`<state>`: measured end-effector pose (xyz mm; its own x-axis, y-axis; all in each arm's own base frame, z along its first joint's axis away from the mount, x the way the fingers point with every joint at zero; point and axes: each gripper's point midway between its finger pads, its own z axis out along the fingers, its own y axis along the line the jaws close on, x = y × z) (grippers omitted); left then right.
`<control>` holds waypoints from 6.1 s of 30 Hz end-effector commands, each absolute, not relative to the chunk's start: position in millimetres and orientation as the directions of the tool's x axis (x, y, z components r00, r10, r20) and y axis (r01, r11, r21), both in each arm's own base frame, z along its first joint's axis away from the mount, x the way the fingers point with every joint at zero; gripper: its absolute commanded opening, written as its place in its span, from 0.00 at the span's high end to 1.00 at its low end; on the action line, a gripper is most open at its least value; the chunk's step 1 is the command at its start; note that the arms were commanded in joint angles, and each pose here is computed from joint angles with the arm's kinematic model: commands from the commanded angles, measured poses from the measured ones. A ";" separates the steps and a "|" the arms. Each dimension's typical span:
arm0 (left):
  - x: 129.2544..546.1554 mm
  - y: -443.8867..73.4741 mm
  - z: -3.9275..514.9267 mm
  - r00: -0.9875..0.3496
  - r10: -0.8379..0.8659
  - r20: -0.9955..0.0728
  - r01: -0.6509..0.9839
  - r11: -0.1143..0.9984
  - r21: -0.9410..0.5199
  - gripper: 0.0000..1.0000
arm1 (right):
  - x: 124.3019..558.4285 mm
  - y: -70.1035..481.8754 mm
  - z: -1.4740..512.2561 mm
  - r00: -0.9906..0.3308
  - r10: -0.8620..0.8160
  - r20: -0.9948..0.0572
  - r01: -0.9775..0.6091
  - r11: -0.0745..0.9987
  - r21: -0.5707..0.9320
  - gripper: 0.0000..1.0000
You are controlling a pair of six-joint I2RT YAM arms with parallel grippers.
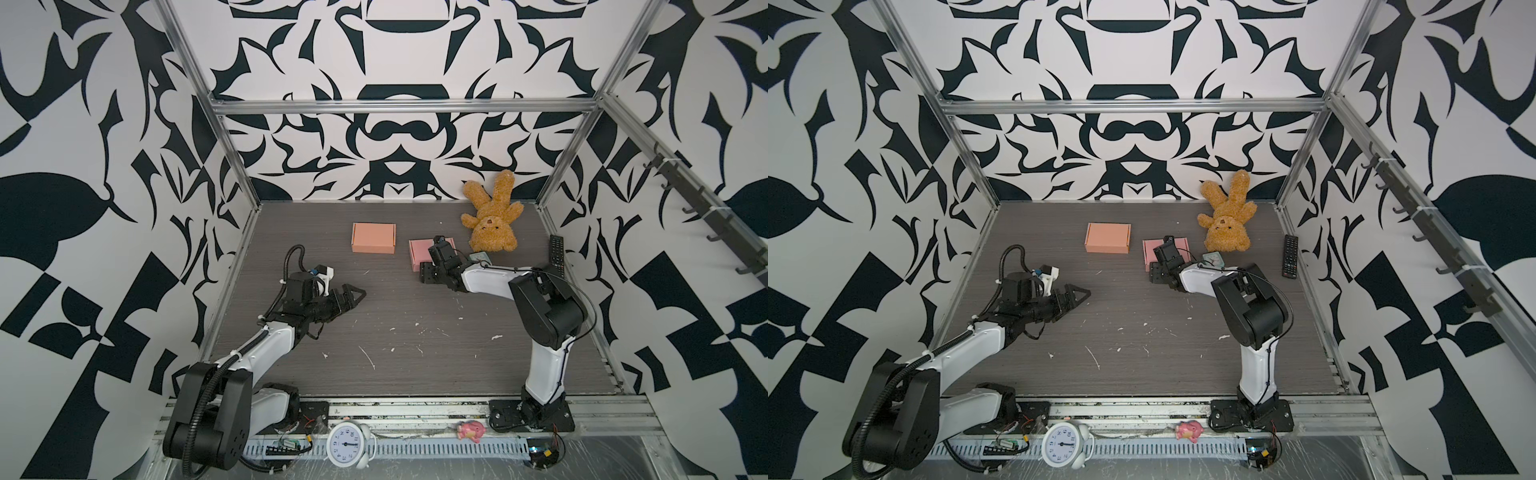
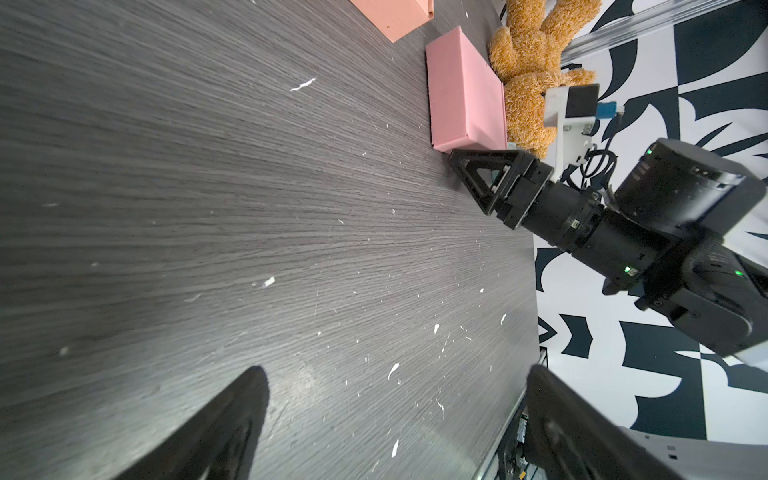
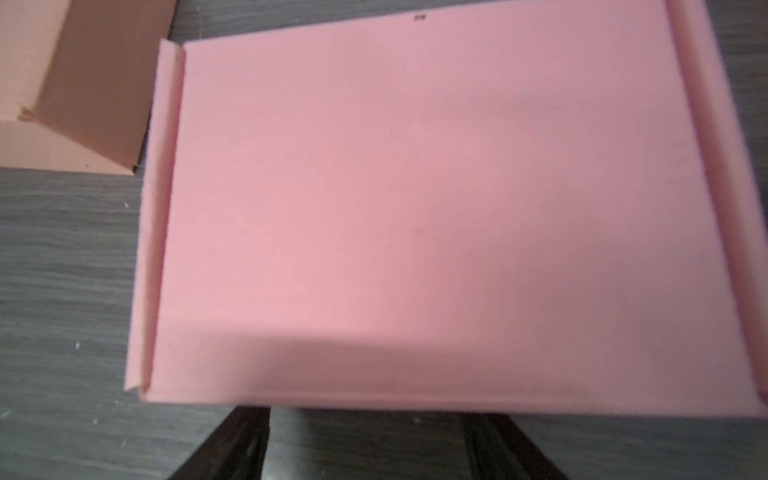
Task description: Fold the paper box
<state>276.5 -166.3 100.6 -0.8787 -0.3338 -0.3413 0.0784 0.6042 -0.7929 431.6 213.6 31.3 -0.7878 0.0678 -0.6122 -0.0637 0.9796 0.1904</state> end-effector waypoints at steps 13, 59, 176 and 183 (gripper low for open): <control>281.5 -168.2 110.6 -0.873 -0.321 -0.367 0.115 0.597 -0.794 0.01 | 466.9 221.0 34.0 -0.774 0.150 -0.615 0.010 0.974 0.225 0.26; 276.8 -138.1 110.3 -0.854 -0.294 -0.429 0.060 0.763 -0.643 0.01 | 461.8 216.3 70.9 -0.717 0.086 -0.692 -0.110 0.966 0.233 0.13; 389.4 -14.6 91.6 -0.303 0.065 -0.951 -0.073 0.993 0.091 0.01 | 377.4 -25.3 84.8 -0.332 0.026 -0.943 0.272 0.960 -0.069 0.01; 389.9 -14.5 92.0 -0.302 0.064 -0.951 -0.073 0.993 0.090 0.01 | 377.2 -25.4 84.4 -0.333 0.026 -0.942 0.272 0.960 -0.070 0.01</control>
